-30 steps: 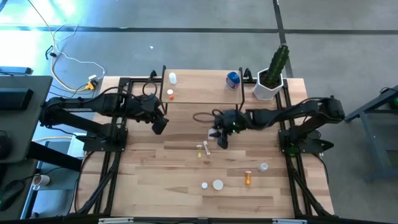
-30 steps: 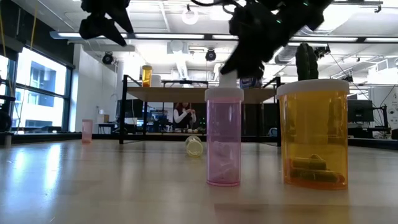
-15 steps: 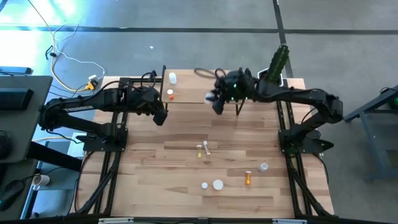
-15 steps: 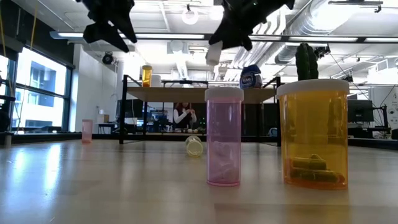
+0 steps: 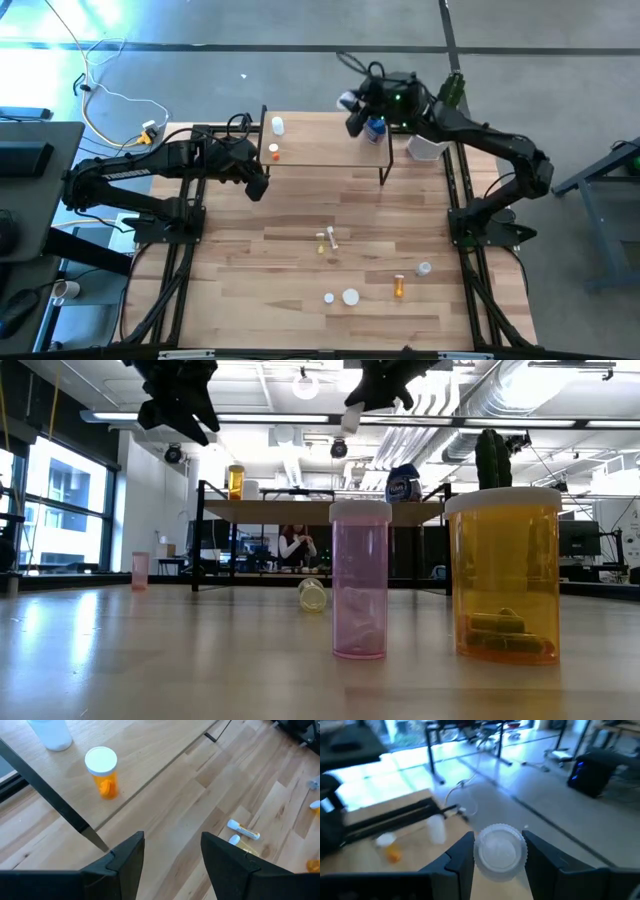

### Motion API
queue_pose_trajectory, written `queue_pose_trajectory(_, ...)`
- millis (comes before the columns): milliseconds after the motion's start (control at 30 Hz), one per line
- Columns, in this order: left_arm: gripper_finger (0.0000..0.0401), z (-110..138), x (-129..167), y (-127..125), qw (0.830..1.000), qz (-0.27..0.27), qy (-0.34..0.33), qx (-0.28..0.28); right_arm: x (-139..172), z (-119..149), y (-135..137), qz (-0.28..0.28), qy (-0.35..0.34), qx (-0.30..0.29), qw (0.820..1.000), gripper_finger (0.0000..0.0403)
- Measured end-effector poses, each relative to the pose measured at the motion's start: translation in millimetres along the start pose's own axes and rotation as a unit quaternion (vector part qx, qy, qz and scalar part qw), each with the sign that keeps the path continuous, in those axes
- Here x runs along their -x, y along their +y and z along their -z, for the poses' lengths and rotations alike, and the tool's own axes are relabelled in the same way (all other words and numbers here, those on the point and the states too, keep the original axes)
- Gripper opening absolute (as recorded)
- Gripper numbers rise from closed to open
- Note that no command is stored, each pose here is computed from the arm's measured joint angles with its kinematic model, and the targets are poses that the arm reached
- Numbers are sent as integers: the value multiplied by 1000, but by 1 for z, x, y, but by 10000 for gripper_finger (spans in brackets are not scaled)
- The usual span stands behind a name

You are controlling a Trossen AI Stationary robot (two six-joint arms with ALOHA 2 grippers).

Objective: Pick and place medicine bottles onto shelf by color
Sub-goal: Put the white pill bottle on the shelf

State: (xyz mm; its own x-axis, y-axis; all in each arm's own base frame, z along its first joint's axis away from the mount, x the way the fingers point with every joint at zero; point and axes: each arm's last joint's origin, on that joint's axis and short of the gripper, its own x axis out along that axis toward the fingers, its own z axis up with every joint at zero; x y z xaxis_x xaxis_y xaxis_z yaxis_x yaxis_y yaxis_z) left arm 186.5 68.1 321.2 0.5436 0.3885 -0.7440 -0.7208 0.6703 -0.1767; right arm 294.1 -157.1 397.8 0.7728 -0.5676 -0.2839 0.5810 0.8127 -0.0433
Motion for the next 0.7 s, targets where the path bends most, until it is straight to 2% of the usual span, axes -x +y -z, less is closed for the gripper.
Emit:
queue_pose_trajectory(167, 184, 0, 0, 0, 1000, 0, 0, 0, -12, 4, -10, 19, 0, -5, 1000, 124)
queue_pose_trajectory(500, 184, 1, 0, 0, 1000, 3, 6, -1, -58, 39, -8, -4, 82, -13, 997, 124)
queue_pose_trajectory(700, 184, 1, 0, 0, 1000, 3, 6, 0, -71, 58, -6, -8, 134, -9, 991, 124)
